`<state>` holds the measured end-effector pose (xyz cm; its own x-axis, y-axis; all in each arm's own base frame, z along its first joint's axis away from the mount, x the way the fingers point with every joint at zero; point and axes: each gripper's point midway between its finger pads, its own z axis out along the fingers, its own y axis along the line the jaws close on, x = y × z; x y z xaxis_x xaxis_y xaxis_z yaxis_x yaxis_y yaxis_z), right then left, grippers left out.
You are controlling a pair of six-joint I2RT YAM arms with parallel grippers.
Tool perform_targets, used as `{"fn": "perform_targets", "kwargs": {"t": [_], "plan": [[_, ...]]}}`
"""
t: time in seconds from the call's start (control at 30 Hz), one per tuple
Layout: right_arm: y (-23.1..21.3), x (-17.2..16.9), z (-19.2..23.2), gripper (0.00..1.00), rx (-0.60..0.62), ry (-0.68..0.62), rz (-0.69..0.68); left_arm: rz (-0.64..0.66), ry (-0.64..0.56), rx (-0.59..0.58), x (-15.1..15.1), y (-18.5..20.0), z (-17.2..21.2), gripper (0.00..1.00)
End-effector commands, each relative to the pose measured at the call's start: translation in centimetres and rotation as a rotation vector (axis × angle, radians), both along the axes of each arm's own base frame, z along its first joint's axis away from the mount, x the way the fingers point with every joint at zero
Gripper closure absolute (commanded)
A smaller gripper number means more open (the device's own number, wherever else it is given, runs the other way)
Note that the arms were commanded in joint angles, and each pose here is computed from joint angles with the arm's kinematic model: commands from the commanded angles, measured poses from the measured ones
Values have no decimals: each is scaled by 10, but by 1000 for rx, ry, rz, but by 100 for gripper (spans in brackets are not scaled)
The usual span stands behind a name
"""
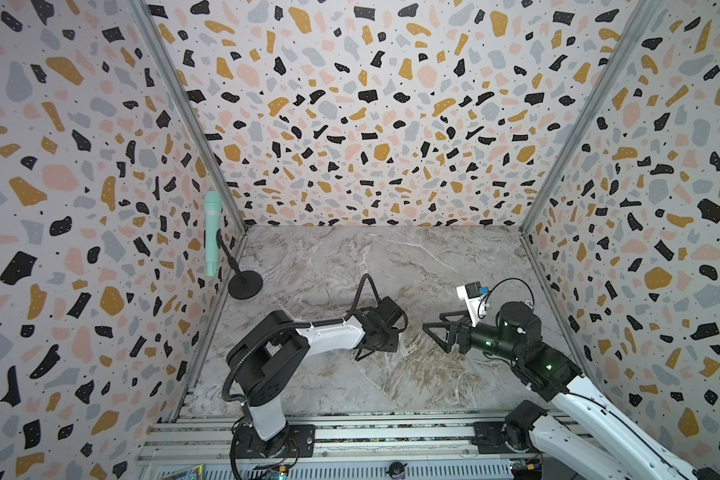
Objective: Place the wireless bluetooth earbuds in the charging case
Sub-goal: 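Open the left gripper and lift it off the white case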
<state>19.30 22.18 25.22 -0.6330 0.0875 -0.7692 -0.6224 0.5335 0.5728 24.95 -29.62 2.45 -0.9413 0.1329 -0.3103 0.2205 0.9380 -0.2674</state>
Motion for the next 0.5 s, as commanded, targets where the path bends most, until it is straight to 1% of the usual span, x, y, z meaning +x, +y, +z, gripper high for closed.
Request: {"fn": "perform_targets", "kwargs": {"t": [0.0,0.2,0.3,0.4,0.47], "plan": [[1,1,11,1,22,-30,8,1,30,56,-8,15,6,50],[2,1,13,1,23,-29,8,-9,-4,-10,-6,4,36,49],[0,4,10,1,7,-14,-13,-45,-61,-54,1,-4,64,49],[-3,7,11,1,-13,-19,-32,-93,-209,-88,18,-7,110,47],[-6,8,17,1,-14,-39,-47,-119,-366,-111,31,-4,151,44]]}}
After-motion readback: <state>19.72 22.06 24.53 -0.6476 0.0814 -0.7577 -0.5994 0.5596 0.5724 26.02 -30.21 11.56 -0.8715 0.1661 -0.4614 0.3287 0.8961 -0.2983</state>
